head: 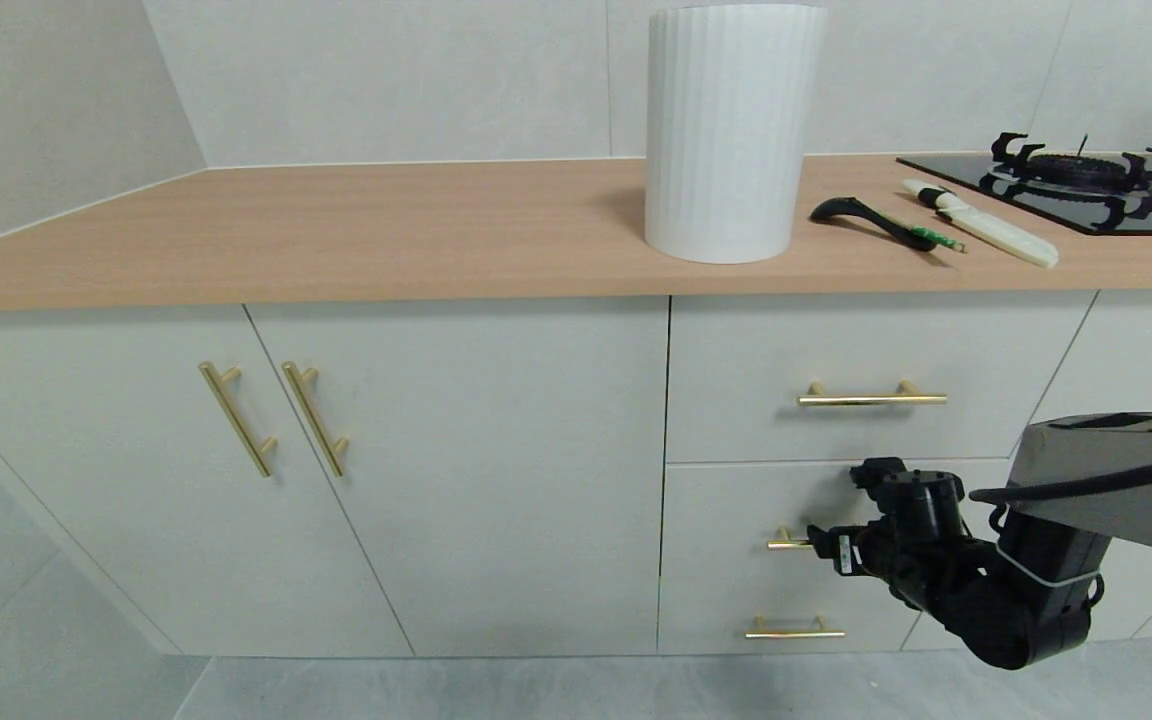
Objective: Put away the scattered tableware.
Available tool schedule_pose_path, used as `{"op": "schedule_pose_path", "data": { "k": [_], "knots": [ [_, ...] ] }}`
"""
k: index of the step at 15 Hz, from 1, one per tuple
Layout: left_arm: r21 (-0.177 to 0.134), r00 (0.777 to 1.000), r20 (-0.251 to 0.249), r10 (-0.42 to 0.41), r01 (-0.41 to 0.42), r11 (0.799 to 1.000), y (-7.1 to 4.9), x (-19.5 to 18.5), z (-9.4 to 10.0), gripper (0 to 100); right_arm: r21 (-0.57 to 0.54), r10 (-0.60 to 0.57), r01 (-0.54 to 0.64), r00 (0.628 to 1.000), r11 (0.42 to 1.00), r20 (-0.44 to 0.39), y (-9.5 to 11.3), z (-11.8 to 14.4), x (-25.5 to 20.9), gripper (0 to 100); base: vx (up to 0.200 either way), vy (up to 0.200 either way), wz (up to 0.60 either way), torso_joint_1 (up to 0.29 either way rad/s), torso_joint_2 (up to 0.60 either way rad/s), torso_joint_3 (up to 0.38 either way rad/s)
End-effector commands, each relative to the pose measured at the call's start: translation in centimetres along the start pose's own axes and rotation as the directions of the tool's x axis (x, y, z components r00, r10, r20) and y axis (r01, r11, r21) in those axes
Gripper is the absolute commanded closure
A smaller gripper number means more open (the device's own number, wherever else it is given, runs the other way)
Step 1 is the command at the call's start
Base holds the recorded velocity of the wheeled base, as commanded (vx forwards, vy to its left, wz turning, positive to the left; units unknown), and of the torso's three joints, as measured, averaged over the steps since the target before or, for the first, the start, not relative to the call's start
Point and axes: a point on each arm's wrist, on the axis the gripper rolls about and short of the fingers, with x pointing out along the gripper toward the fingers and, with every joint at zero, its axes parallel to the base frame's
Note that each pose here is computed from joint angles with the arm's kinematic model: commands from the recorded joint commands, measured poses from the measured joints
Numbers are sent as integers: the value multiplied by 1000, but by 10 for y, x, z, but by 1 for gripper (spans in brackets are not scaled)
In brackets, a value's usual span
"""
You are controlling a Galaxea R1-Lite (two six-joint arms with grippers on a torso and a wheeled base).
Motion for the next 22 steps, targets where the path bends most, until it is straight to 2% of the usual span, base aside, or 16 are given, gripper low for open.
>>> {"op": "schedule_pose_path", "data": {
  "k": [1,9,12,17,20,22],
  "knots": [
    [-1,1000,-1,1,-1,1000,0,0,0,0,-4,-1,1,1000,1000,-9,0,-2,0,0,0,0,0,0,0,0],
    [-1,1000,-1,1,-1,1000,0,0,0,0,-7,-3,2,1000,1000,-14,-2,1,-9,0,0,0,0,0,0,0],
    [-1,1000,-1,1,-1,1000,0,0,0,0,-14,9,-10,999,1000,-33,-7,22,-39,0,0,0,0,0,0,0],
    [-1,1000,-1,1,-1,1000,0,0,0,0,-47,117,-123,985,991,-128,-19,67,-124,0,0,0,0,0,0,0],
    [-1,1000,-1,1,-1,1000,0,0,0,0,-58,163,-166,985,984,-48,-14,87,-161,0,0,0,0,0,0,0],
    [-1,1000,-1,1,-1,1000,0,0,0,0,-63,176,-177,984,982,-18,-12,91,-170,0,0,0,0,0,0,0]
  ]
}}
